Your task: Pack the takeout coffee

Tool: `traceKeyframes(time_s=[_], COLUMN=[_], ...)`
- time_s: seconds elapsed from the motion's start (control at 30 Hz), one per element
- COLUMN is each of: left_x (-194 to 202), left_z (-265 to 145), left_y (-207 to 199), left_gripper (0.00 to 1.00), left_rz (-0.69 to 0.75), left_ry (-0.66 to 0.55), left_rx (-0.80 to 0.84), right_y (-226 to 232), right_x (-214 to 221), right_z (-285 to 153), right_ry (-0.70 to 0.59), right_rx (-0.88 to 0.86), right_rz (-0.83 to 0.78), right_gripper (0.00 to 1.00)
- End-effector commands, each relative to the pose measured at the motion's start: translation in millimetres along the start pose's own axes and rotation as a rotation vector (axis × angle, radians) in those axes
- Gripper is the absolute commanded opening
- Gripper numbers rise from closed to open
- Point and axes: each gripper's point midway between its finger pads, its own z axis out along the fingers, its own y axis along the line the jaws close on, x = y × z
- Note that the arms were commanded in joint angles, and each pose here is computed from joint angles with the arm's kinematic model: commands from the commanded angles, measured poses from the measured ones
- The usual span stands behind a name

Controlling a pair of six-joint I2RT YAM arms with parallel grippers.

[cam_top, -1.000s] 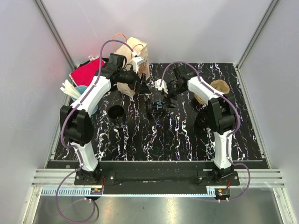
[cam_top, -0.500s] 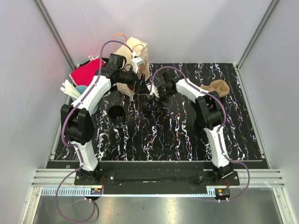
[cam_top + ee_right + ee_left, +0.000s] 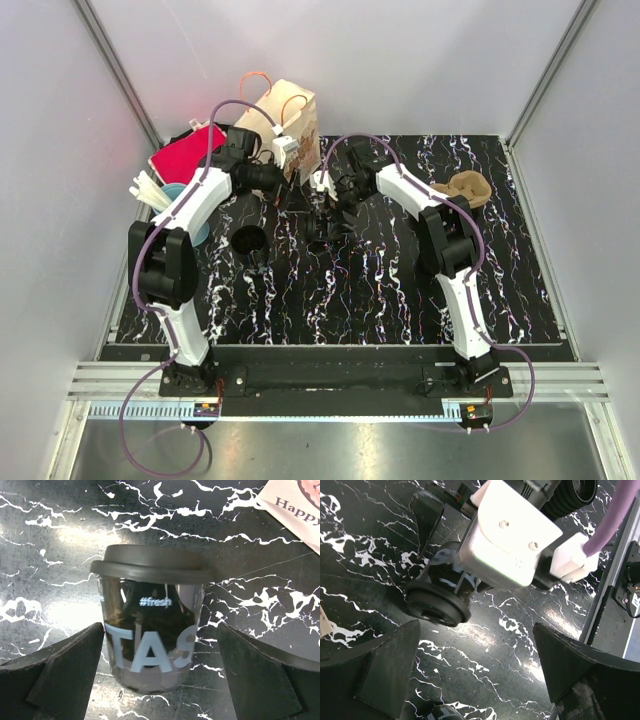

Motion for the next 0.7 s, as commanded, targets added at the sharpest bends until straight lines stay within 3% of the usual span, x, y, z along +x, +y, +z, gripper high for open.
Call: traceKeyframes(time_s=[0.0,0.67], left_x=[-6,29], left_z=[-1,30], left_y=[-11,-18], left_gripper=[0.99,0.99], left_rz=[0.039,-0.014], left_ry=[-0.037,0.028], left_rx=[0.073,0.174], right_y=[0,11], right_x=[-14,-3], right_z=[4,25], right_ry=[-0.032,-0.001], right_rx=[-0.016,-0.055], right_rz=[0.023,0.065], right_gripper=[1.00,0.99])
